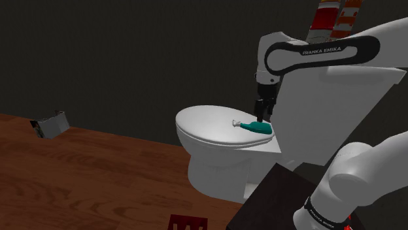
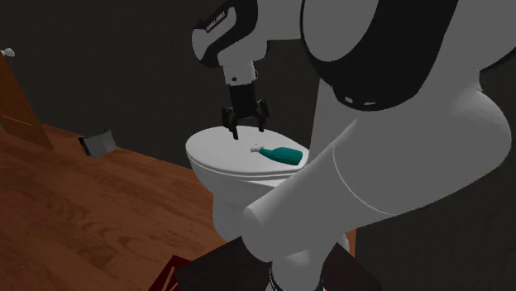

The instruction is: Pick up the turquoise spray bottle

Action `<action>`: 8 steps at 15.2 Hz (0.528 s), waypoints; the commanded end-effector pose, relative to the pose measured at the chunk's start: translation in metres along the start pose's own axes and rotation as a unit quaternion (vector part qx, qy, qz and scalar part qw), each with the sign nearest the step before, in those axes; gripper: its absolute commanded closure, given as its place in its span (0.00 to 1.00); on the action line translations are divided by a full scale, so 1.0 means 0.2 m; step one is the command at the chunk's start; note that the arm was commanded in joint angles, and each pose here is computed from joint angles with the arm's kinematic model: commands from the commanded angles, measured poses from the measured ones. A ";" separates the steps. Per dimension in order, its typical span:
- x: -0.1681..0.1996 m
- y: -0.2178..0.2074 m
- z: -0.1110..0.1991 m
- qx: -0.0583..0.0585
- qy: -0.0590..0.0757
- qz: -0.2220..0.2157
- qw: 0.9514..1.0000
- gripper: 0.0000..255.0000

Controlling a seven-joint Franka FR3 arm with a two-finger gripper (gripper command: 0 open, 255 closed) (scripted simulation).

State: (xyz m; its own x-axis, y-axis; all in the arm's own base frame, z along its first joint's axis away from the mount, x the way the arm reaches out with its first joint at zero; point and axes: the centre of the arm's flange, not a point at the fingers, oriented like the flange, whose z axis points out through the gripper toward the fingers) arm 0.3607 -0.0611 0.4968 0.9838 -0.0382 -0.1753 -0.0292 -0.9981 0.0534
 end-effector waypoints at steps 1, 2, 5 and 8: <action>0.09 0.08 0.07 -0.002 0.003 -0.006 1.000 0.00; 0.14 0.11 0.10 -0.003 0.005 -0.008 1.000 0.00; 0.27 0.22 0.19 -0.005 0.009 -0.016 1.000 0.00; 0.40 0.32 0.27 -0.008 0.013 -0.024 1.000 0.00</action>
State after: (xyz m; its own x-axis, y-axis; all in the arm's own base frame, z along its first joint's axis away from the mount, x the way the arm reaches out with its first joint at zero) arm 0.4224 -0.1254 0.4424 0.9878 0.0037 -0.1560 0.0132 -0.9981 0.0599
